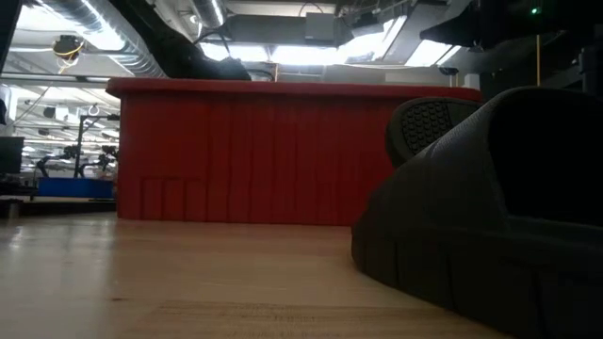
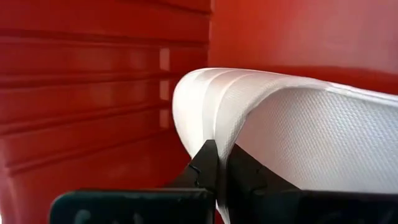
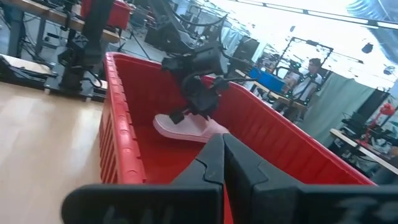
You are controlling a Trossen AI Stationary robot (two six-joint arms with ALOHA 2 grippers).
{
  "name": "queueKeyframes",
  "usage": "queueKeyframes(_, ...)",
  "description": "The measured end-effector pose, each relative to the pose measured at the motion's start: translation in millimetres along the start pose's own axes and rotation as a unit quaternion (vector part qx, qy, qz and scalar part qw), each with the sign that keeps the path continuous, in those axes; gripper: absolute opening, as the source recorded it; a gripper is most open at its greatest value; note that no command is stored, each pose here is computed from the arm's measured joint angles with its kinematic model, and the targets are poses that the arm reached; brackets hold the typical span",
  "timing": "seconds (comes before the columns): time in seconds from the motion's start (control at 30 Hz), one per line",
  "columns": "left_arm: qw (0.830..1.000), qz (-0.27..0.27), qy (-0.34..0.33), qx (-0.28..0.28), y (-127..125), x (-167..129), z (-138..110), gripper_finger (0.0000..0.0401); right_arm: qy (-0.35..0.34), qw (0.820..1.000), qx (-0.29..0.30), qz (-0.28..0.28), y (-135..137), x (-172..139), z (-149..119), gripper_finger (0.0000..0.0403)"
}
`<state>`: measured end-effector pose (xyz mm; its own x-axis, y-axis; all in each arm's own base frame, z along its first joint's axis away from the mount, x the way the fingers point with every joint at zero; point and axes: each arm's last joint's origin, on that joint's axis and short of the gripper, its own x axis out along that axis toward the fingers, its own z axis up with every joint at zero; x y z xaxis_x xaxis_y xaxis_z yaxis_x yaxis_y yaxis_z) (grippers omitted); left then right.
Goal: Pick and place slides into bin
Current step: Put the bottom pink slides into the red bin
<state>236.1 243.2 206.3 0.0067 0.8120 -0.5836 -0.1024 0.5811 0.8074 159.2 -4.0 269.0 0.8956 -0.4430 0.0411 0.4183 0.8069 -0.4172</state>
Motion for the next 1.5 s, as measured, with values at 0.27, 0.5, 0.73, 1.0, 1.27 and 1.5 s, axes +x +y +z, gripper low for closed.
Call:
queueKeyframes(0.27,0.999,-0.041,0.009,-0.009,-7.2,-0.5,-4.2,0.0003,0.010,1.000,-0.001,-0.024,-6.9,3.3,-3.1,0.0007)
queueKeyframes(0.5,0.998,-0.063,0.021,-0.008,-11.4,-1.1,-7.7,0.0003,0.016,0.999,-0.001,-0.039,-11.4,5.1,-5.1,0.0007)
queueKeyframes(0.73,0.997,-0.076,0.026,-0.011,-13.4,-0.2,-9.7,0.0003,0.018,0.999,-0.001,-0.044,-12.9,5.8,-5.8,0.0007)
queueKeyframes(1.0,0.995,-0.094,0.033,-0.017,-19.4,11.3,-10.8,0.0003,0.018,0.999,-0.001,-0.044,-12.9,5.7,-5.8,0.0007)
queueKeyframes(1.27,0.994,-0.107,0.031,-0.013,-22.8,14.3,-10.4,0.0003,0.020,0.999,-0.002,-0.043,-12.7,5.8,-6.1,0.0007)
queueKeyframes(1.5,0.993,-0.116,0.031,-0.010,-24.0,14.3,-11.1,0.0008,0.020,0.999,-0.002,-0.043,-12.7,5.8,-6.1,0.0007)
